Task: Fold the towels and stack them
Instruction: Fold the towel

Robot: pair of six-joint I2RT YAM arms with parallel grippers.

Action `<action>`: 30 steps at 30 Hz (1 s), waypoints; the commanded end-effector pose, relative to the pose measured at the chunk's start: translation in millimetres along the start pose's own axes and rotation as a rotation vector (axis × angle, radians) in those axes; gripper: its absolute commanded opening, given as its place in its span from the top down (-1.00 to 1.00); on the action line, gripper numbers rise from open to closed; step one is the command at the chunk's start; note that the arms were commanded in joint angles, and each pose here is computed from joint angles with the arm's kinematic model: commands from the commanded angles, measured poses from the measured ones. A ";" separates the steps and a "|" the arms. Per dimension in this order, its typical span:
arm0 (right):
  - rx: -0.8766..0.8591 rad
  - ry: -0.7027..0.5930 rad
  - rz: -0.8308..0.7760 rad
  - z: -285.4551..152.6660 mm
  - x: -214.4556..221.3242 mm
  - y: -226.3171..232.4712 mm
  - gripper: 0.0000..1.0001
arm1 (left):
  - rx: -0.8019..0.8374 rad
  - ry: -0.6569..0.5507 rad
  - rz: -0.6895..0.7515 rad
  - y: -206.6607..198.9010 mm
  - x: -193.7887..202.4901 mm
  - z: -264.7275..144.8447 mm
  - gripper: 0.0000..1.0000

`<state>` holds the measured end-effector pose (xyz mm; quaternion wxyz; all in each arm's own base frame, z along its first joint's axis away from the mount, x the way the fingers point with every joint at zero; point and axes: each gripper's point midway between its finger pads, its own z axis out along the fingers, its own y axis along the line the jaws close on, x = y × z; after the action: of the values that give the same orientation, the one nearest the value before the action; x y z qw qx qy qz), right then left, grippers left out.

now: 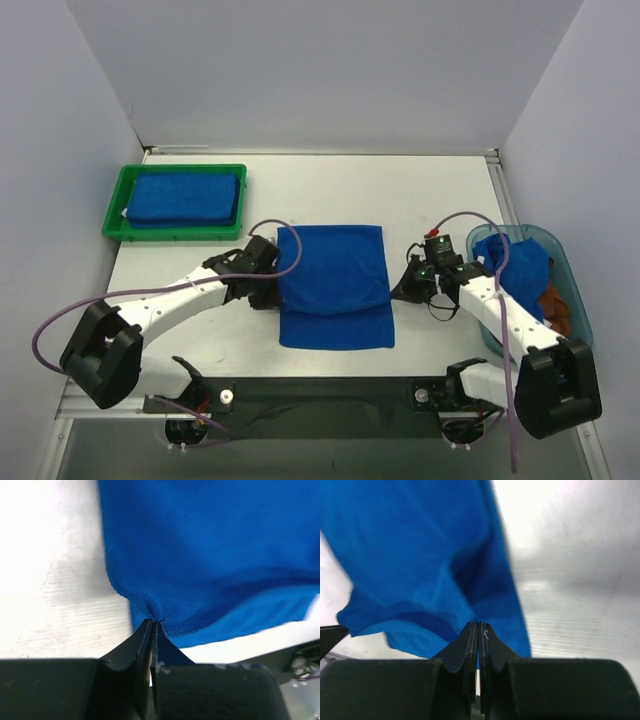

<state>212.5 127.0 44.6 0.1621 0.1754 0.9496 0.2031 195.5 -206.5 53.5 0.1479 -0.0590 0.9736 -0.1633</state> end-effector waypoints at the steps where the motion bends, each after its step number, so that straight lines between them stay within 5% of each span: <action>1: -0.035 -0.103 -0.044 -38.1 -25.3 21.8 1.00 | 0.050 -0.093 0.025 -23.1 -27.8 -42.3 0.93; 11: -0.075 -0.091 -0.036 -81.1 12.2 16.2 1.00 | 0.153 -0.072 -0.019 -33.7 8.7 -82.7 0.93; 16: -0.026 -0.040 0.003 -62.6 39.5 -12.2 1.00 | 0.092 0.021 -0.037 -7.3 48.8 -50.4 0.92; 30: 0.128 0.171 0.018 -15.8 90.2 -66.4 1.00 | -0.068 0.106 -0.023 35.2 75.6 -0.9 0.89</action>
<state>119.6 109.6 18.1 0.0869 0.1844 0.9617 0.1833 122.7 -197.1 31.5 0.0892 -0.0687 0.9804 -0.1614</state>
